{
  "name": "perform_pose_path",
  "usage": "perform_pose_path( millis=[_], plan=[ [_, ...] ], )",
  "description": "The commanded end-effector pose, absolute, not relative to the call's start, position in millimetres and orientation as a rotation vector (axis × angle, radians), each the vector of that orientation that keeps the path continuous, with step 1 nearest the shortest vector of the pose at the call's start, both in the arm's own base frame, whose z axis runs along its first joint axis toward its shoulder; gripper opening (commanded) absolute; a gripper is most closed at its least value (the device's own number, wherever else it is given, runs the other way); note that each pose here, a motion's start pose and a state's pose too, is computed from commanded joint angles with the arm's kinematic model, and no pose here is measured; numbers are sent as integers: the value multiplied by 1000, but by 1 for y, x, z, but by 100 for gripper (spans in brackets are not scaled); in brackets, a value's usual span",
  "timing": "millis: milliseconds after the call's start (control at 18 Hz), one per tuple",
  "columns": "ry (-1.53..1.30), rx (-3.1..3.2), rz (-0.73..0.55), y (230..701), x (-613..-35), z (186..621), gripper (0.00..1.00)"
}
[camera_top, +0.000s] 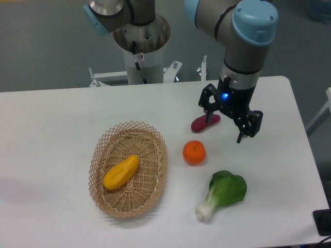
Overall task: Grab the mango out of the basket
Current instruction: 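Move the open gripper over the wicker basket above the yellow mango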
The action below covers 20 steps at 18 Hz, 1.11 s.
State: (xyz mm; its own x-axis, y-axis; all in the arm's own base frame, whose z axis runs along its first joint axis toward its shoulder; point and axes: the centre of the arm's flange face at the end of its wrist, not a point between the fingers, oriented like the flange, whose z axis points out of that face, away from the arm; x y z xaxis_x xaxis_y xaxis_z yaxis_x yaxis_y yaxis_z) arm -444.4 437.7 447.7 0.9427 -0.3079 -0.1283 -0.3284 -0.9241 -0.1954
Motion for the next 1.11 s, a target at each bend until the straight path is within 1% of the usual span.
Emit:
perform_pose_path(
  millis=[222, 389, 611, 778, 944, 1111],
  plan=[
    [477, -2888, 120, 436, -440, 442, 100],
    [435, -2887, 109, 433, -425, 435, 100],
    [375, -2889, 100, 450, -401, 429, 100],
    [255, -2883, 106, 478, -371, 417, 100],
    [190, -2884, 79, 499, -341, 392, 100],
    [162, -2932, 3, 510, -305, 357, 100]
  ],
)
